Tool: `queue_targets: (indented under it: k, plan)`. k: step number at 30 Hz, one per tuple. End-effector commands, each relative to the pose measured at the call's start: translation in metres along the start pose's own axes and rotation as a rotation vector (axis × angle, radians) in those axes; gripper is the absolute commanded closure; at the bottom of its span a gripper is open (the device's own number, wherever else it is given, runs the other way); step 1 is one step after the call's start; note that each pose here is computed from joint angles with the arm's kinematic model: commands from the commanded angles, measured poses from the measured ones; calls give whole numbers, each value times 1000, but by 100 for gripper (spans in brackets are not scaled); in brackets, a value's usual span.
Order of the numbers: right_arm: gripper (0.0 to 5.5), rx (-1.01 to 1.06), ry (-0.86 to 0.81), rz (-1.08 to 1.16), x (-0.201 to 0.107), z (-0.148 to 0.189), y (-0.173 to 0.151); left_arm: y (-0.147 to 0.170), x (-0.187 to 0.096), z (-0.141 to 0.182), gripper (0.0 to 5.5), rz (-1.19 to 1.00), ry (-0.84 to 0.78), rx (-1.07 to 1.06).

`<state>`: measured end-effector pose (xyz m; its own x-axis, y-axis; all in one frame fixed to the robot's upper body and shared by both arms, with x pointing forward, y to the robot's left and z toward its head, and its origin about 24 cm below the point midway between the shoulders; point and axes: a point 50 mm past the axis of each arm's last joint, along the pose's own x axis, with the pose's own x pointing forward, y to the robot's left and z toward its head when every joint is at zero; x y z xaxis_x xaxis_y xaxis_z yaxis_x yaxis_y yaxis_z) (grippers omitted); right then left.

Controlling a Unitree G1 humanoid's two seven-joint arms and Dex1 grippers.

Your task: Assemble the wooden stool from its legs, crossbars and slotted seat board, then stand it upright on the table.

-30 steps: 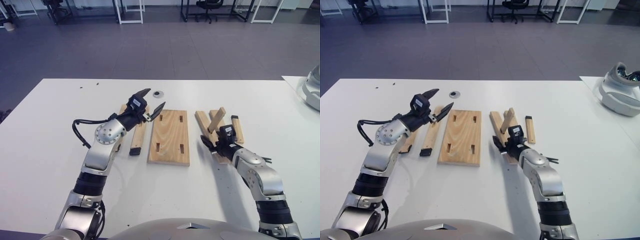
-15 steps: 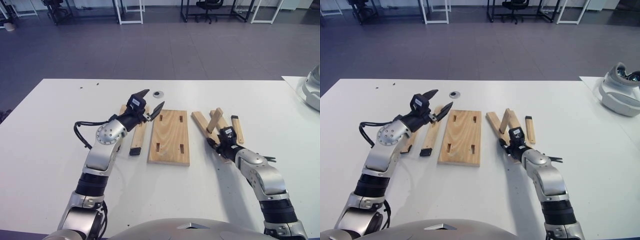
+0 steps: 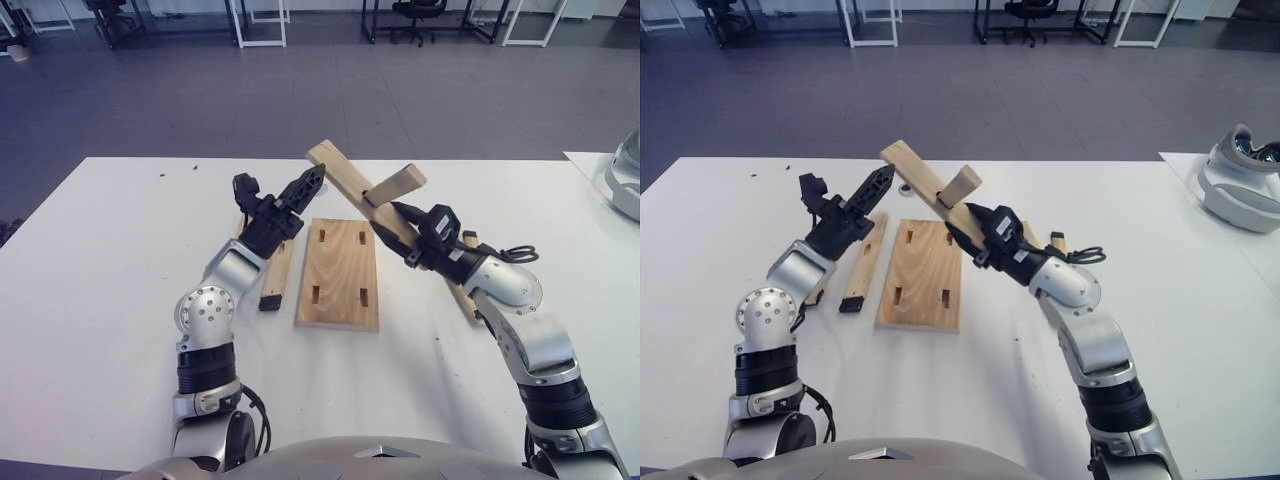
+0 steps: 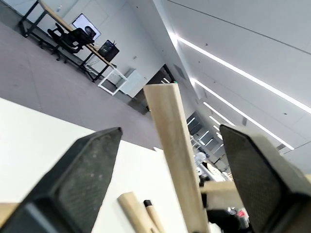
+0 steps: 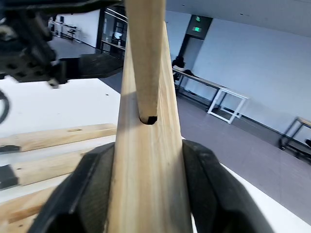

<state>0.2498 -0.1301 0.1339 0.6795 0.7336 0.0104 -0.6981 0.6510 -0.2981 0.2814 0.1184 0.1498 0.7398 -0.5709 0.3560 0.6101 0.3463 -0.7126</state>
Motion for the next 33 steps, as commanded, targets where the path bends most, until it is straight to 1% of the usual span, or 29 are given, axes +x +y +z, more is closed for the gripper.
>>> queue_targets:
  k: [1,4,5,6,9,10,15,16,18,20,21,23,26,28,30,33]
  plan:
    - [345,-17,-88,71,3,15,8,-13,4,1,181,-51,15,-19]
    - [345,-13,-105,96,2,17,11,-12,3,3,232,-35,3,-27]
    - [345,-13,-108,100,2,17,11,-12,2,3,258,-33,3,-26]
    - [345,-12,-111,103,2,18,11,-12,2,1,263,-27,8,-27]
    - [345,-13,-119,106,2,18,12,-11,1,-6,324,-4,26,-23]
    - [345,-14,-121,106,1,19,12,-10,1,-7,336,3,26,-23]
    - [345,-7,-134,97,2,19,12,-11,-3,-5,426,25,-17,-38]
    - [306,2,-135,93,2,19,12,-11,-6,-4,441,31,-30,-36]
    - [269,32,-123,89,0,15,13,-11,-17,-2,449,86,-45,20]
    - [223,57,-88,41,-8,6,11,-9,-37,4,449,193,-85,80]
    - [210,60,-51,4,-15,-2,7,-8,-49,7,449,255,-112,101]
    - [201,48,43,-55,-29,-19,2,-8,-67,13,449,357,-146,133]
    - [201,-17,223,-104,-45,-50,1,-12,-83,17,449,460,-163,179]
    - [201,-77,313,-92,-49,-67,7,-16,-85,15,449,490,-123,226]
    - [201,-159,391,-17,-51,-81,20,-18,-85,13,449,516,-93,265]
    - [201,-205,432,37,-52,-90,28,-21,-89,16,449,561,-79,319]
